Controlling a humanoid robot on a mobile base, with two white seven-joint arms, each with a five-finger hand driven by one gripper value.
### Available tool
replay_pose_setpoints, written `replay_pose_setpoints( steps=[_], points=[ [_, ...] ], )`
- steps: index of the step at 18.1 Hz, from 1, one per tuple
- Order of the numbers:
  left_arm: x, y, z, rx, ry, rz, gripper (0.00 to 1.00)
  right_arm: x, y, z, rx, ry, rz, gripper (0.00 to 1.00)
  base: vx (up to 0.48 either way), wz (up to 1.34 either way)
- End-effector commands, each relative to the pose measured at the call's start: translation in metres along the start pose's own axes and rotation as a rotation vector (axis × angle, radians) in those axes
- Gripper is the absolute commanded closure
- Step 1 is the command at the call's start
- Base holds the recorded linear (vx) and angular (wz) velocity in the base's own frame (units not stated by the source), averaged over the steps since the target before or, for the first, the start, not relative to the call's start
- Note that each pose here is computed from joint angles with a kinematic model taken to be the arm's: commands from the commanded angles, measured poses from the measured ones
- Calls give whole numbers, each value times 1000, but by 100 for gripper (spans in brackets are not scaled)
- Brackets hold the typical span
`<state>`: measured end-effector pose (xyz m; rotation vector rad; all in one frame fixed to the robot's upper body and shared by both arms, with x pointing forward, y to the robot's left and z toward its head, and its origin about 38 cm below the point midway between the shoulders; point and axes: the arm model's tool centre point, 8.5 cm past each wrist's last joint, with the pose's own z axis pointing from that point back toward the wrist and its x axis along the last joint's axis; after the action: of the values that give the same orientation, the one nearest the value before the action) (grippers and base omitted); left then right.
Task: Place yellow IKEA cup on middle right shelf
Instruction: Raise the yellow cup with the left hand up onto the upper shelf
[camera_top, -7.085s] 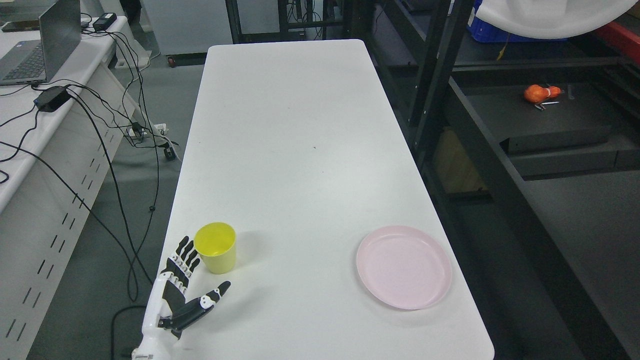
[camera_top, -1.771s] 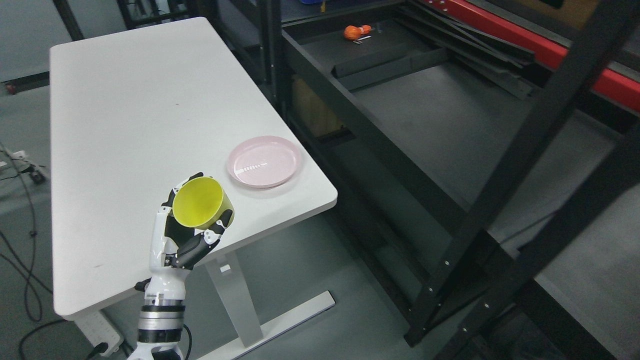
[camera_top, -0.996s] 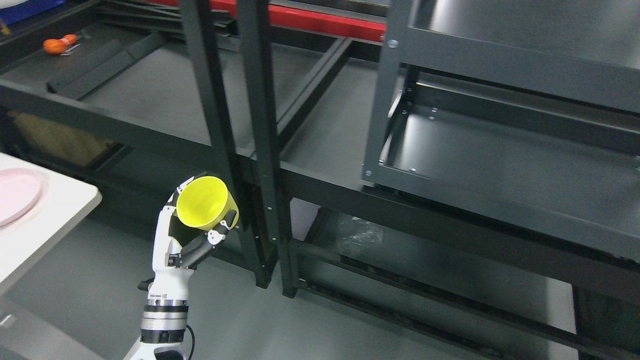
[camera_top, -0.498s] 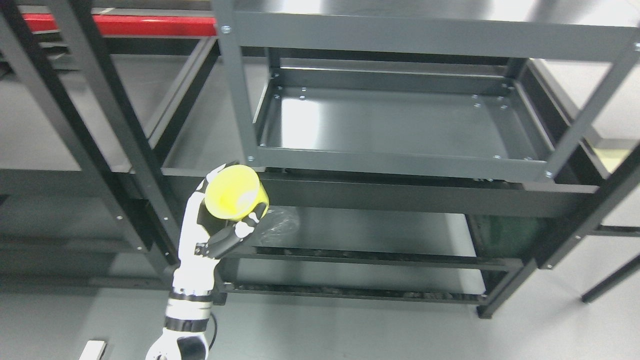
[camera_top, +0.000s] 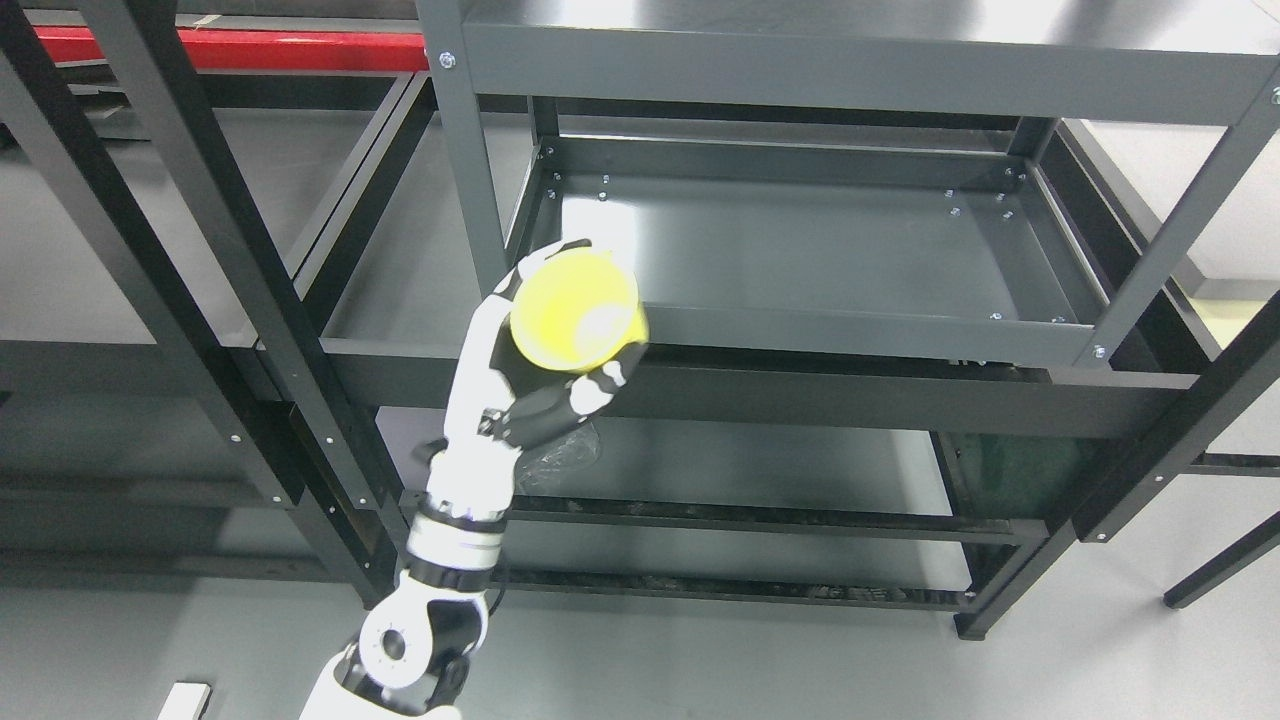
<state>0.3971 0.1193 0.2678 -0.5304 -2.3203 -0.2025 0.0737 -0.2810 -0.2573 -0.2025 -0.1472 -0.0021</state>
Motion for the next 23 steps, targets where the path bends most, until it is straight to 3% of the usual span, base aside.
replay_pose_setpoints(
  steps=[1,7,13,18,23],
  points=[
    [27,-69,-54,-261,-115,28,100,-9,-10,-1,-14,15,-3,1,19,-33],
    [76,-74,-120,-335,-222,-12,100,-9,-10,-1,-14,15,-3,1,18,-81],
    [135,-65,-189,-294,-241,7,100,-9,-10,-1,-14,15,-3,1,23,-49],
    [160,-57,-228,-265,-152,83,100,-9,-10,-1,-14,15,-3,1,22,-22],
    [145,-47,-258,-216,52,109,100,-9,-10,-1,-14,15,-3,1,30,-78]
  ],
)
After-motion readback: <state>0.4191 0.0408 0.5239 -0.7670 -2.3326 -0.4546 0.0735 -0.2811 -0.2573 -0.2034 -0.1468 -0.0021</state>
